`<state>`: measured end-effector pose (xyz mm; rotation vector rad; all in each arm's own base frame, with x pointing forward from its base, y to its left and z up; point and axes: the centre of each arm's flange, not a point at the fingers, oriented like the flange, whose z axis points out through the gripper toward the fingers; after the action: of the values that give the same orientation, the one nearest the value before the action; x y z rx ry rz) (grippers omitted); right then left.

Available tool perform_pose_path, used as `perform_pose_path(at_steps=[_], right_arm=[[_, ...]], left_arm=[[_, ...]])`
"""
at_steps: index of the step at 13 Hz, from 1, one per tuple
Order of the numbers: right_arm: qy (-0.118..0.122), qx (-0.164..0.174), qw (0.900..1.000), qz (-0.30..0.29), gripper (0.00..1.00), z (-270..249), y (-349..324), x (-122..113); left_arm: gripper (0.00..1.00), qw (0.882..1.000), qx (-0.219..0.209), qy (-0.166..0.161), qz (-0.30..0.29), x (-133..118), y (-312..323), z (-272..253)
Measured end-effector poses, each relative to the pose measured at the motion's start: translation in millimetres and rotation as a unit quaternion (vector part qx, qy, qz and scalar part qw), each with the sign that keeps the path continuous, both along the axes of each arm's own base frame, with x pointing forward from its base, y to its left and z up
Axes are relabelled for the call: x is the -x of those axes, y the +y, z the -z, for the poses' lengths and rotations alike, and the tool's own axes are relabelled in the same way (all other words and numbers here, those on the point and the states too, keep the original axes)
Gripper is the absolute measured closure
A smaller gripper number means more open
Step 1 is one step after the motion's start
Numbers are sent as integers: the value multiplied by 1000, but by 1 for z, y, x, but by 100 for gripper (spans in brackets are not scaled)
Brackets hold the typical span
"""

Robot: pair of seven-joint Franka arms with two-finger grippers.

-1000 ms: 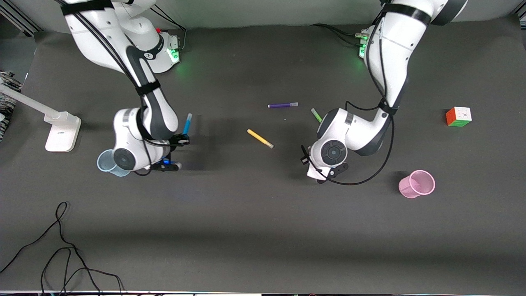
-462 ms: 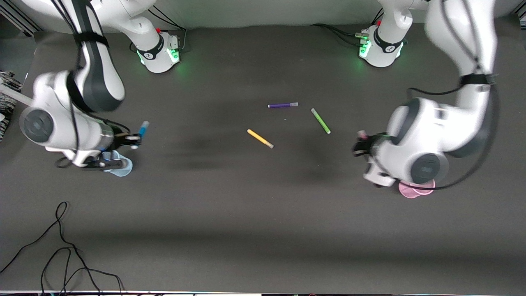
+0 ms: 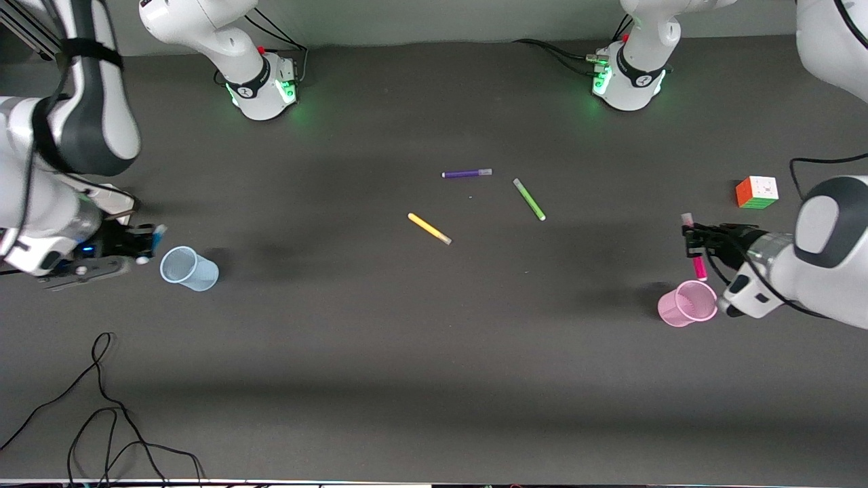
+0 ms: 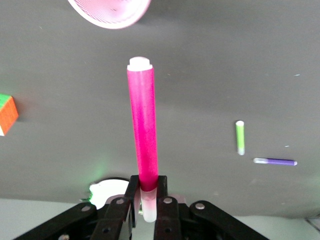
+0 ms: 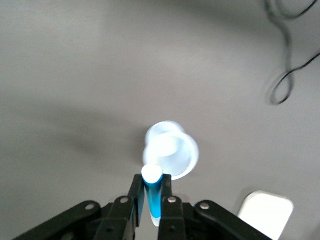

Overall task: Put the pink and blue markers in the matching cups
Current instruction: 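Carry the blue marker to the clear cup while the left gripper carries pink, then lower the blue marker into the clear cup while the left gripper drops pink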

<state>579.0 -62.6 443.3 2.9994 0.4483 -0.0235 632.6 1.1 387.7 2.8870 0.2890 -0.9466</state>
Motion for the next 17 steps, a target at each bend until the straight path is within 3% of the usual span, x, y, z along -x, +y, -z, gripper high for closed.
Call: perform_pose_path(at_steps=[2,4,7,11,16,17], right_arm=[[-37,1,999,-28,83,13,-22,1],[-68,-23,997,-37,83,38,-28,7],[-96,-42,994,-42,83,66,-27,18],[-99,-77,990,-59,83,80,-27,26],[-89,-86,990,-64,83,94,-30,35],[-88,-86,990,-65,83,94,-31,36]], left_arm=[[83,1000,16,5,5,-5,22,20],[83,1000,24,16,-4,-14,41,47],[83,999,34,26,-21,-23,60,88],[83,994,81,36,-63,-27,79,122],[83,993,86,28,-70,-36,83,134],[76,993,86,25,-71,-37,84,134]])
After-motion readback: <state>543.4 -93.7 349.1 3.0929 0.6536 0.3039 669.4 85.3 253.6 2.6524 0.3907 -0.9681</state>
